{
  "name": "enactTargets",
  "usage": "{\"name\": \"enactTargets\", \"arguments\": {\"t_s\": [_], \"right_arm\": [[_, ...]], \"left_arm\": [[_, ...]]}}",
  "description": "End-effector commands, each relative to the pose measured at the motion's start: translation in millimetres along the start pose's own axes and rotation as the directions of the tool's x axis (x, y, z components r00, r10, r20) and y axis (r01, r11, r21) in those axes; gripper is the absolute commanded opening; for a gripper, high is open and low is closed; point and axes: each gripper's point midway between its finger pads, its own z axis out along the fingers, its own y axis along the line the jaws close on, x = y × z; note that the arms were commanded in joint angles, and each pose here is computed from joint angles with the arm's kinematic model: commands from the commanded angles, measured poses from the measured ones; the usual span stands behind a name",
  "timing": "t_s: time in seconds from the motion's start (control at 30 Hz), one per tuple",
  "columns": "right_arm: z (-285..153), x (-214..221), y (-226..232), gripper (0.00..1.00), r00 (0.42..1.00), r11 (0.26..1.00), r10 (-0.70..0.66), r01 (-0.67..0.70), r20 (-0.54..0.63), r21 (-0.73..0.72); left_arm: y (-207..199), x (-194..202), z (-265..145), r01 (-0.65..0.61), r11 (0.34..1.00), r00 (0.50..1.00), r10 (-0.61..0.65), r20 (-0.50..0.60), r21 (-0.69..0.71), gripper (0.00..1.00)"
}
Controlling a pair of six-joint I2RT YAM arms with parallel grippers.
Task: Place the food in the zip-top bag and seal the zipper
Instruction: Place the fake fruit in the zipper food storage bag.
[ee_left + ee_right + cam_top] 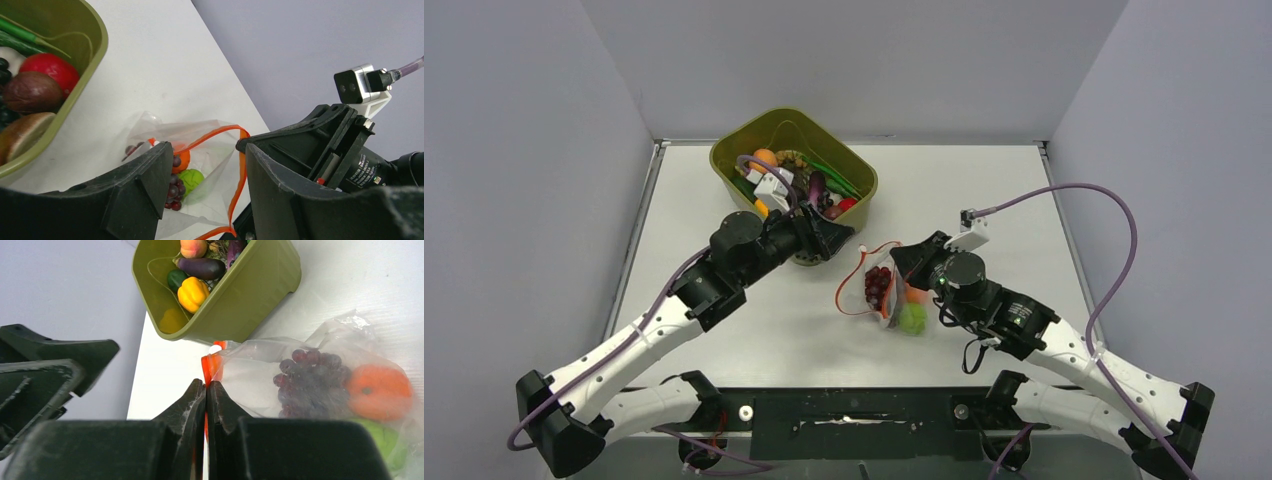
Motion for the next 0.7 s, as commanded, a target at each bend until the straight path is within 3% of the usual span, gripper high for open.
{"name": "enactTargets", "arguments": {"t_s": [0.0, 0.17, 0.43, 0.67], "right_arm": [[-7.1, -26.3, 21.7, 0.0, 0.995, 0.996, 0.066, -0.06, 0.076, -0.072], [-7.8, -28.2, 23.0, 0.0, 0.995, 0.996, 0.064, -0.059, 0.078, -0.072], [-6.4, -27.4, 22.8, 0.0, 0.995, 0.996, 0.063, -0.058, 0.077, -0.068], [-6.3, -27.9, 21.9, 0.0, 0.995, 0.996, 0.061, -0.056, 0.08, -0.064]], "left_arm": [[2.3, -13.6, -11.5, -0.109, 0.993, 0.994, 0.11, 0.019, -0.039, 0.54], [9.6, 20.3, -9.6, -0.117, 0.993, 0.989, 0.117, -0.085, 0.005, 0.54], [60.2, 81.2, -3.6, -0.145, 0.985, 0.958, 0.116, -0.26, -0.093, 0.47], [84.2, 116.5, -2.4, -0.142, 0.983, 0.939, 0.096, -0.332, -0.119, 0.47]]}}
